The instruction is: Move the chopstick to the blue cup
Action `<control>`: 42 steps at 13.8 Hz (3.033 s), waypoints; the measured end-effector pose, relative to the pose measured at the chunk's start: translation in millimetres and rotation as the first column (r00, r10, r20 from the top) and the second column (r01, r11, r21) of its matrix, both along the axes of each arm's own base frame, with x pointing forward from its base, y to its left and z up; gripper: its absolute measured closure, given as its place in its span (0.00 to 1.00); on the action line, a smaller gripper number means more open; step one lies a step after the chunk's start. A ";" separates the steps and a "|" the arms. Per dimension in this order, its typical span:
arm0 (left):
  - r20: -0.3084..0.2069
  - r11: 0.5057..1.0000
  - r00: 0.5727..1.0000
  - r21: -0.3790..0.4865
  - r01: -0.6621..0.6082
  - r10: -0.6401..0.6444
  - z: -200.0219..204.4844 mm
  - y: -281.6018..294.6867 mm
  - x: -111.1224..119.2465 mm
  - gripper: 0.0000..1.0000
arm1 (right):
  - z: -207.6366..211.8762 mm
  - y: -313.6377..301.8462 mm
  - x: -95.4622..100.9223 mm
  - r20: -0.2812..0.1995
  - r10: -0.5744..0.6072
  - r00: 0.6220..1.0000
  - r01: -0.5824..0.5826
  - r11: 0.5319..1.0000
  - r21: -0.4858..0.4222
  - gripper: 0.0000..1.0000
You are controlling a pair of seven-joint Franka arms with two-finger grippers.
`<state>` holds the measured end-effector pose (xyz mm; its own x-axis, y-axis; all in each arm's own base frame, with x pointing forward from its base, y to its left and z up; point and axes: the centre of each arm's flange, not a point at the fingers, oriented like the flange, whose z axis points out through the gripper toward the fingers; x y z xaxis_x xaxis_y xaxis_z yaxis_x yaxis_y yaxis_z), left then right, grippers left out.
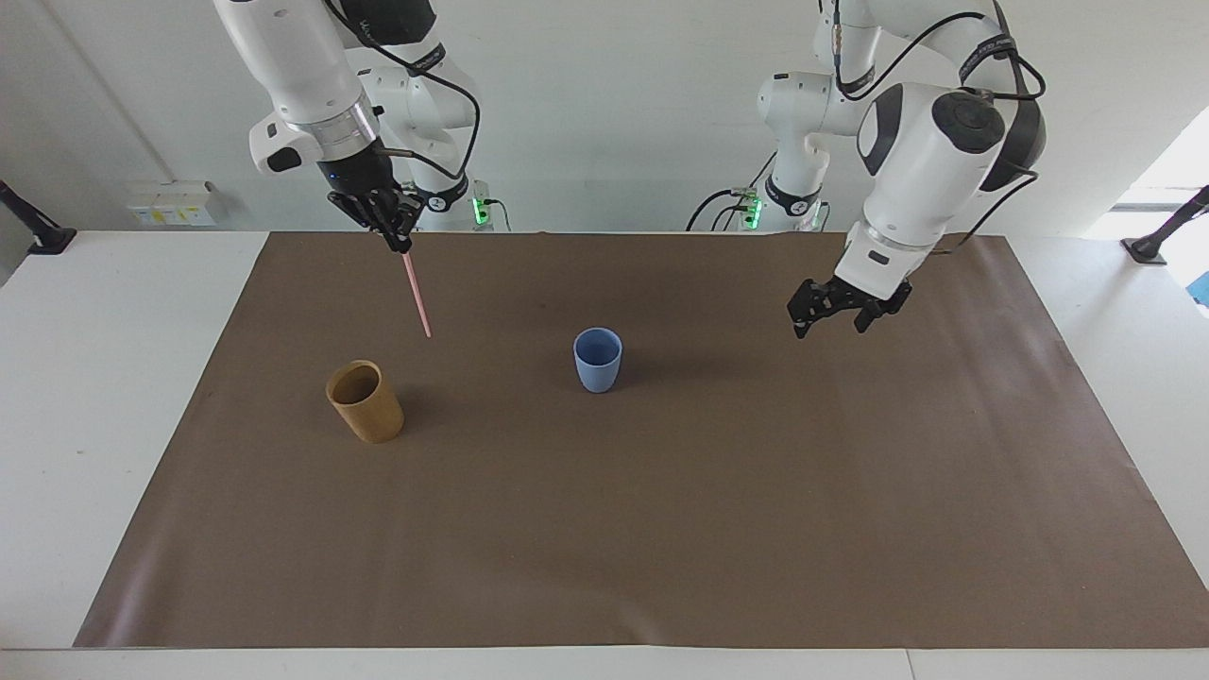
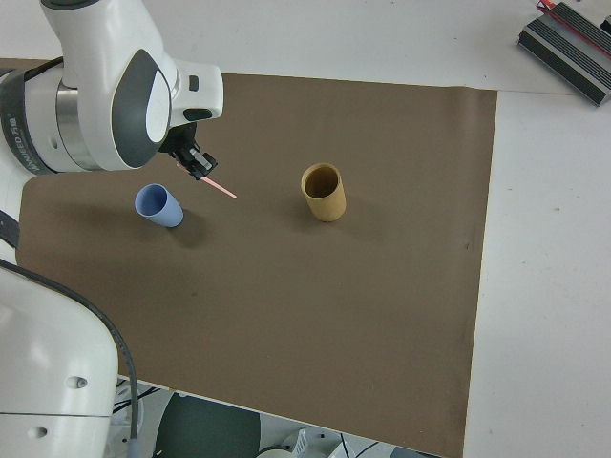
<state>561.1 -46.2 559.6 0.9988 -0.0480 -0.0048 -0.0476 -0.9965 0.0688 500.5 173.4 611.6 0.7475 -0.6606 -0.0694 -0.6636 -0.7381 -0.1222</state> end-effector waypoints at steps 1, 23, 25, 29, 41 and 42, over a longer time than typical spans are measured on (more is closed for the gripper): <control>-0.008 1.000 1.000 0.000 0.012 -0.012 16.1 10.3 -5.7 0.00 | -0.4 16.2 -1.8 0.000 -0.054 0.999 0.054 0.998 0.024 0.92; -0.017 0.998 0.999 0.049 0.040 -0.039 80.3 34.1 -29.2 0.00 | -103.8 116.9 -7.4 0.030 0.181 0.983 -0.183 0.973 0.144 0.92; -0.016 0.998 0.999 0.049 0.041 -0.040 80.6 33.6 -29.4 0.00 | -110.2 119.1 -5.4 0.073 0.198 0.977 -0.206 0.972 0.114 0.92; -0.016 0.998 0.999 0.049 0.041 -0.040 80.7 33.7 -29.5 0.00 | -112.3 114.6 -3.0 0.095 0.235 0.967 -0.242 0.967 0.076 0.86; -0.015 0.998 0.999 0.049 0.040 -0.039 81.1 34.1 -29.7 0.00 | -94.7 66.8 12.7 0.123 0.364 0.923 -0.364 0.931 -0.029 0.47; -0.015 0.998 0.999 0.049 0.040 -0.039 81.1 34.1 -29.7 0.00 | -88.2 48.0 15.5 0.115 0.396 0.911 -0.391 0.918 -0.065 0.38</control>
